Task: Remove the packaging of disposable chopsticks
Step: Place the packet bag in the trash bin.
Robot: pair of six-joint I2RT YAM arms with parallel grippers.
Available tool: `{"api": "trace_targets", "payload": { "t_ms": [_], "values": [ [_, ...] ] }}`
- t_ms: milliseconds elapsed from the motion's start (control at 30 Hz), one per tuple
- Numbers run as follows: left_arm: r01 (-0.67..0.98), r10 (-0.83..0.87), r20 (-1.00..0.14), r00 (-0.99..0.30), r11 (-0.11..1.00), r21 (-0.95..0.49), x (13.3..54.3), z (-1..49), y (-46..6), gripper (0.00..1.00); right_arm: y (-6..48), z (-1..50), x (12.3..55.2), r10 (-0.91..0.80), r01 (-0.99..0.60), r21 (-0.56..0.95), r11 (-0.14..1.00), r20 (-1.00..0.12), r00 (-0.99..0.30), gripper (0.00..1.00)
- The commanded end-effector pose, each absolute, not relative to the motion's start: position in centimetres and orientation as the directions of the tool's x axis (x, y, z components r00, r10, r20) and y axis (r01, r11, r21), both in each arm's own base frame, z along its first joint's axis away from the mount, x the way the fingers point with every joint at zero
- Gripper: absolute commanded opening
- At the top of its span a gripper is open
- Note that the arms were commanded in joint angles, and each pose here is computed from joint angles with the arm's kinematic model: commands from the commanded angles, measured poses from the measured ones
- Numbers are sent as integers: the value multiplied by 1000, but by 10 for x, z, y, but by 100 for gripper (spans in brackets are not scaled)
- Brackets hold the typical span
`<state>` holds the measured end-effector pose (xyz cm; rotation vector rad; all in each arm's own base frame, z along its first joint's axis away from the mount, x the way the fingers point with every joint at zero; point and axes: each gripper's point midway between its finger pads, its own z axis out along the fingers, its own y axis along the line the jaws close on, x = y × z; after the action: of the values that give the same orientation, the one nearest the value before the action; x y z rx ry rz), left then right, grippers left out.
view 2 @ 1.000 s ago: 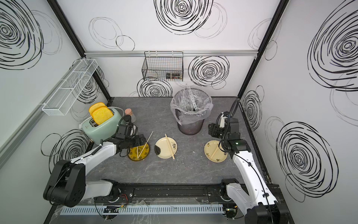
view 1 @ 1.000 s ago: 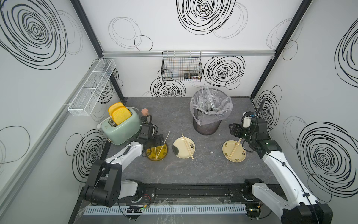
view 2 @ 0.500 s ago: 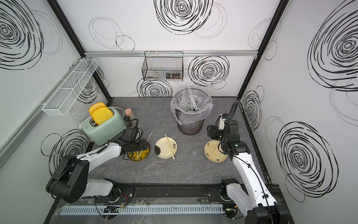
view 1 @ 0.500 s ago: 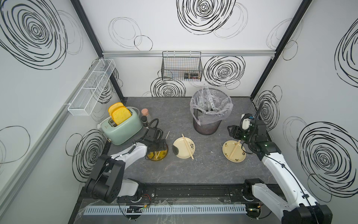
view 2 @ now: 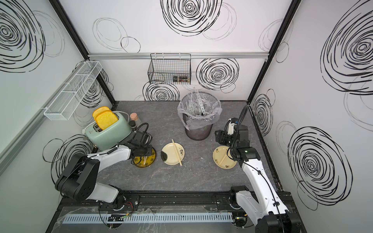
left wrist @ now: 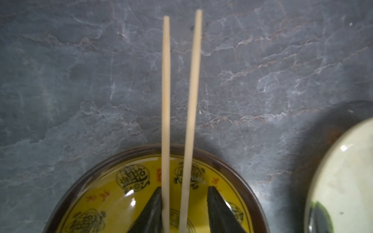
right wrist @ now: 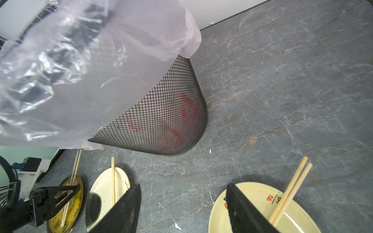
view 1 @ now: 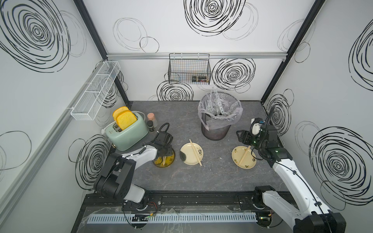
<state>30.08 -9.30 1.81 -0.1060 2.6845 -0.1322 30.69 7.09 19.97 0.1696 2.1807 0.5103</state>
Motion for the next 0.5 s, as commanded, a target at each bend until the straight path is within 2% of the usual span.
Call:
{"api": "trace_targets", "payload": {
  "t_ms": [0, 333, 467],
  "values": [
    [-51, -83, -419, -904, 995, -87, 299, 14, -92, 34, 71, 203, 307, 300, -73, 423, 903, -743, -598, 70],
    [-30, -75, -420, -905, 993, -112, 298, 24, -97, 14, 73, 202, 307, 298, -83, 429, 900, -741, -601, 70],
    [-21, -73, -419, -905, 992, -126, 296, 30, -98, 0, 74, 199, 306, 297, -84, 430, 899, -739, -605, 71]
  ]
}}
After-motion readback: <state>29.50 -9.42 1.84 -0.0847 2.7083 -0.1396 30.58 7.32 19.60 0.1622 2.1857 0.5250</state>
